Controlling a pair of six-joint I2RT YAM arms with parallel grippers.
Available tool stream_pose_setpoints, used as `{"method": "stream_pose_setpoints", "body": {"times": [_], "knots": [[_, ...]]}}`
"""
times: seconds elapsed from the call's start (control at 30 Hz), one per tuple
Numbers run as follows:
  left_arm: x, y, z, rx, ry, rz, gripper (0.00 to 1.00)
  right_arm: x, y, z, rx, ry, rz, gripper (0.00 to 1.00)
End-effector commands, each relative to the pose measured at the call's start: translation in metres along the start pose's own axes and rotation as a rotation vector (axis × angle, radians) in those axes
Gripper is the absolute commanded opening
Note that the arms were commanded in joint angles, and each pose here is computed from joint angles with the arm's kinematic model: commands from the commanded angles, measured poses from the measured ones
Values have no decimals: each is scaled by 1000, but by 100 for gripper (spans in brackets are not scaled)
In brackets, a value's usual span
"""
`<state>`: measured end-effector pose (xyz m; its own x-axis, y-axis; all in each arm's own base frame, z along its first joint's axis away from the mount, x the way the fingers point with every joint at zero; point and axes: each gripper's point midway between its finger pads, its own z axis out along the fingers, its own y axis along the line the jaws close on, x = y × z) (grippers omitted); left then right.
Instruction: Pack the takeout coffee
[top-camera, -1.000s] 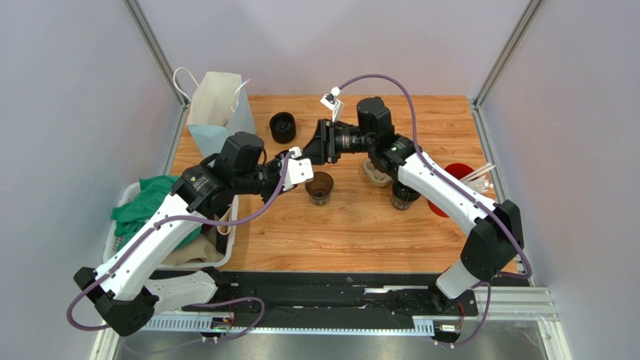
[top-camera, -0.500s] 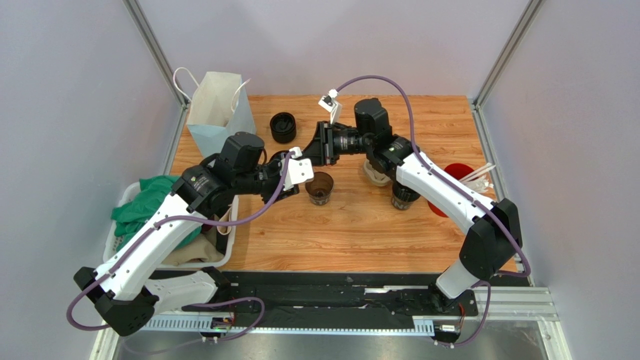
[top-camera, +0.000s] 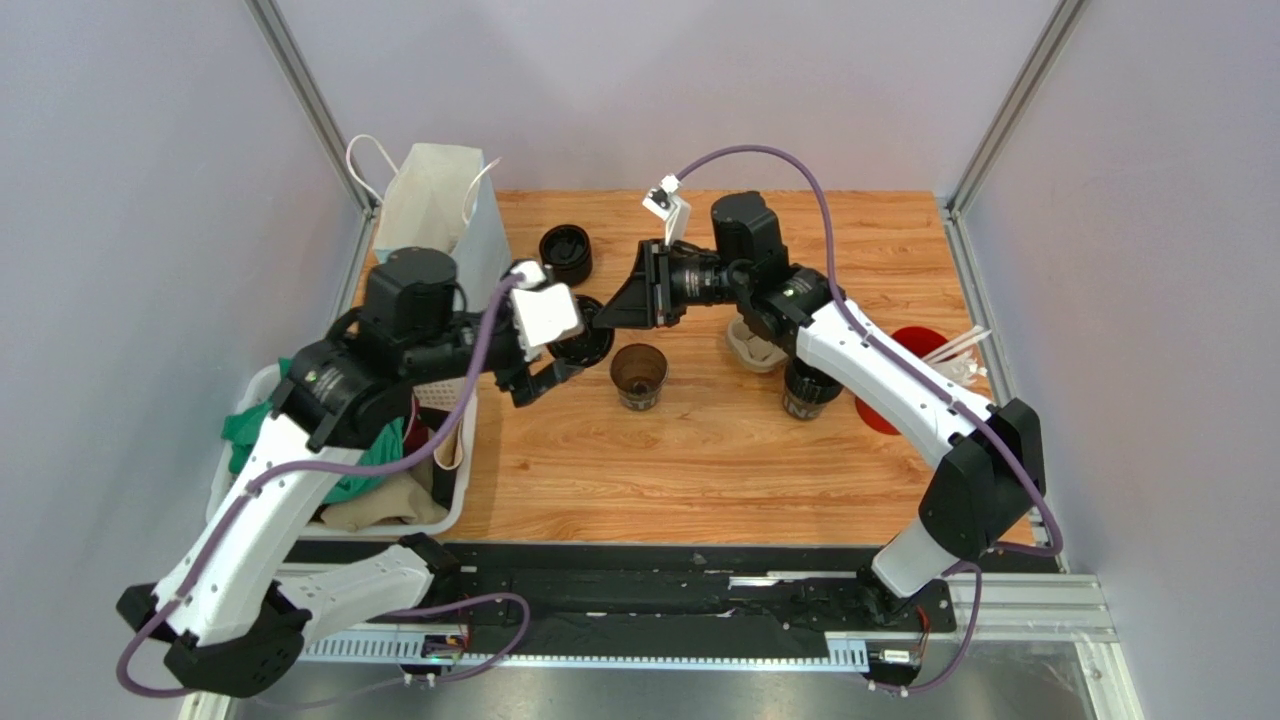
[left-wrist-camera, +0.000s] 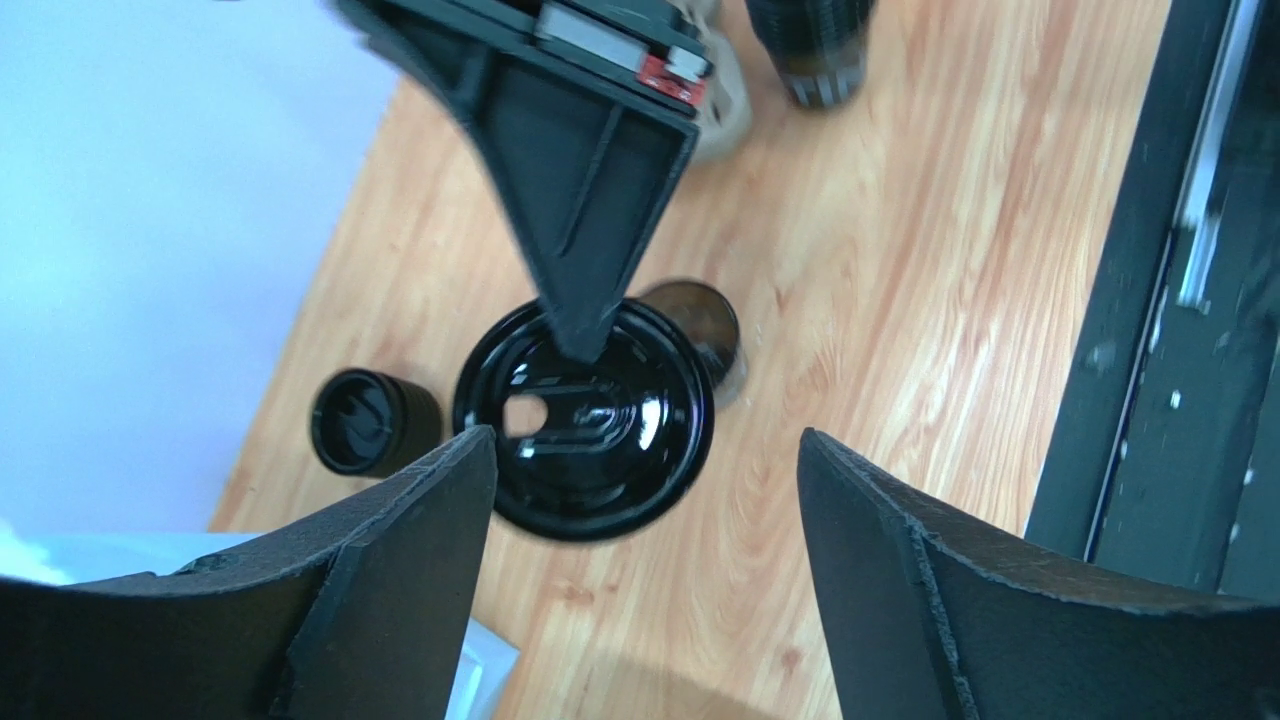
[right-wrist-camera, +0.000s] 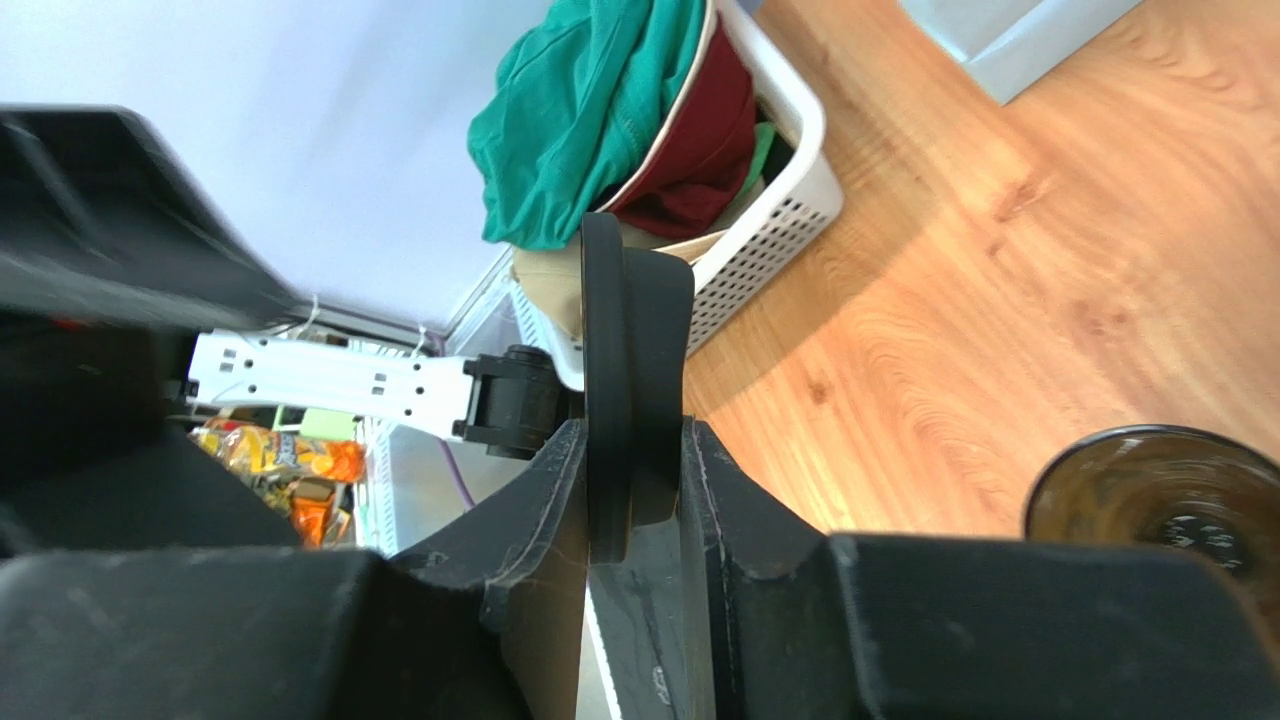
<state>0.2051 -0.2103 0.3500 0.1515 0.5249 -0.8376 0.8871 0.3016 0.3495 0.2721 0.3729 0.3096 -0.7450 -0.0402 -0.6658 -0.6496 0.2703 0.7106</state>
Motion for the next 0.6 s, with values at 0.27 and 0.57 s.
{"method": "stream_pose_setpoints", "body": {"times": [0.27, 0.57], "knots": [[-36, 5, -19, 103, -237, -271, 88, -83, 38, -106, 85, -281, -342, 10], [-57, 23, -5, 370, -377, -525, 90, -72, 83, -138, 32, -322, -530, 10]]}}
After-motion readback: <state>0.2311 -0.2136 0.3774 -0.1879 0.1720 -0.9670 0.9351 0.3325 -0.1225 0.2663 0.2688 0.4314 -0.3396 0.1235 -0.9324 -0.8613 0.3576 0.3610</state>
